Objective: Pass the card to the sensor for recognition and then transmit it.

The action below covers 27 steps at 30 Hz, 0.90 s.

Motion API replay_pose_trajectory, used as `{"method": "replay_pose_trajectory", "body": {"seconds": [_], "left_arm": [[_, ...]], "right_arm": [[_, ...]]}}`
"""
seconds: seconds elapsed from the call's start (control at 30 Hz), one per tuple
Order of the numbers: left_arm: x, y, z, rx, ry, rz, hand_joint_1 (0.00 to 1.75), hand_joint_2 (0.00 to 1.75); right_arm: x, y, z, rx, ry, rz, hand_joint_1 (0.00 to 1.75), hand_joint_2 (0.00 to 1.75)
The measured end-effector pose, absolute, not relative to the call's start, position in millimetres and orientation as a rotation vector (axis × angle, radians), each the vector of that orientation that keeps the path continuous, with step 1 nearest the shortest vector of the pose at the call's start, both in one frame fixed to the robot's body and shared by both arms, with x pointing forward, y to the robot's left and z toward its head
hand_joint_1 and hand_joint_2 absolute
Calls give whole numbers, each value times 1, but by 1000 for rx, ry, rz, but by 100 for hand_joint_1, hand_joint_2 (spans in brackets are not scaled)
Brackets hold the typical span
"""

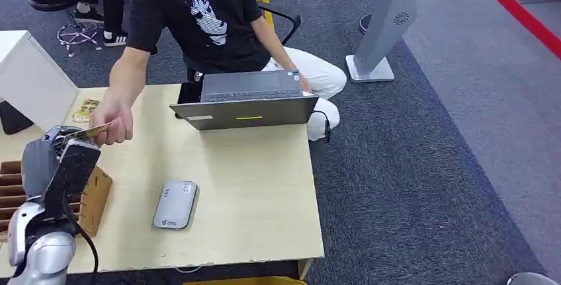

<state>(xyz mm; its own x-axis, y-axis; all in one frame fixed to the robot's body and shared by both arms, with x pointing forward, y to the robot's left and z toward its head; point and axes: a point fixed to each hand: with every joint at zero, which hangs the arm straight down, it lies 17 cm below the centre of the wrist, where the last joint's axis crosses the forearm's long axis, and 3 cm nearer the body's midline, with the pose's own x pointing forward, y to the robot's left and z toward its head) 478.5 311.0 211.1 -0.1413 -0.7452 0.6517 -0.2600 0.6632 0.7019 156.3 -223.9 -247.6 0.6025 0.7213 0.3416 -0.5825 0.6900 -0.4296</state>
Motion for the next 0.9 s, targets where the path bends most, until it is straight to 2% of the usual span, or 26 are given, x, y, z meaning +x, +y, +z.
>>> {"method": "replay_pose_trajectory", "body": {"seconds": [0.13, 0.17, 0.2, 0.23, 0.63, 0.77, 0.9], "left_arm": [[478, 311, 212, 825, -1719, -512, 175, 175], [478, 312, 213, 826, -1724, -509, 12, 175], [478, 312, 214, 826, -1728, -506, 12, 175], [478, 312, 214, 825, -1732, -503, 0, 175], [479, 307, 218, 765, -1756, -489, 0, 175], [476, 301, 219, 731, -1747, -586, 0, 175], [464, 282, 214, 537, -1719, -758, 0, 175]], "right_arm": [[154, -224, -248, -289, -521, 765, 0, 175], [154, -224, -248, -289, -520, 765, 0, 175], [154, -224, -248, -289, -520, 764, 0, 175], [154, -224, -248, -289, -520, 764, 0, 175], [152, -224, -246, -299, -515, 748, 0, 175], [147, -225, -247, -297, -499, 733, 0, 175], [141, -225, -248, -290, -491, 717, 0, 175]]}}
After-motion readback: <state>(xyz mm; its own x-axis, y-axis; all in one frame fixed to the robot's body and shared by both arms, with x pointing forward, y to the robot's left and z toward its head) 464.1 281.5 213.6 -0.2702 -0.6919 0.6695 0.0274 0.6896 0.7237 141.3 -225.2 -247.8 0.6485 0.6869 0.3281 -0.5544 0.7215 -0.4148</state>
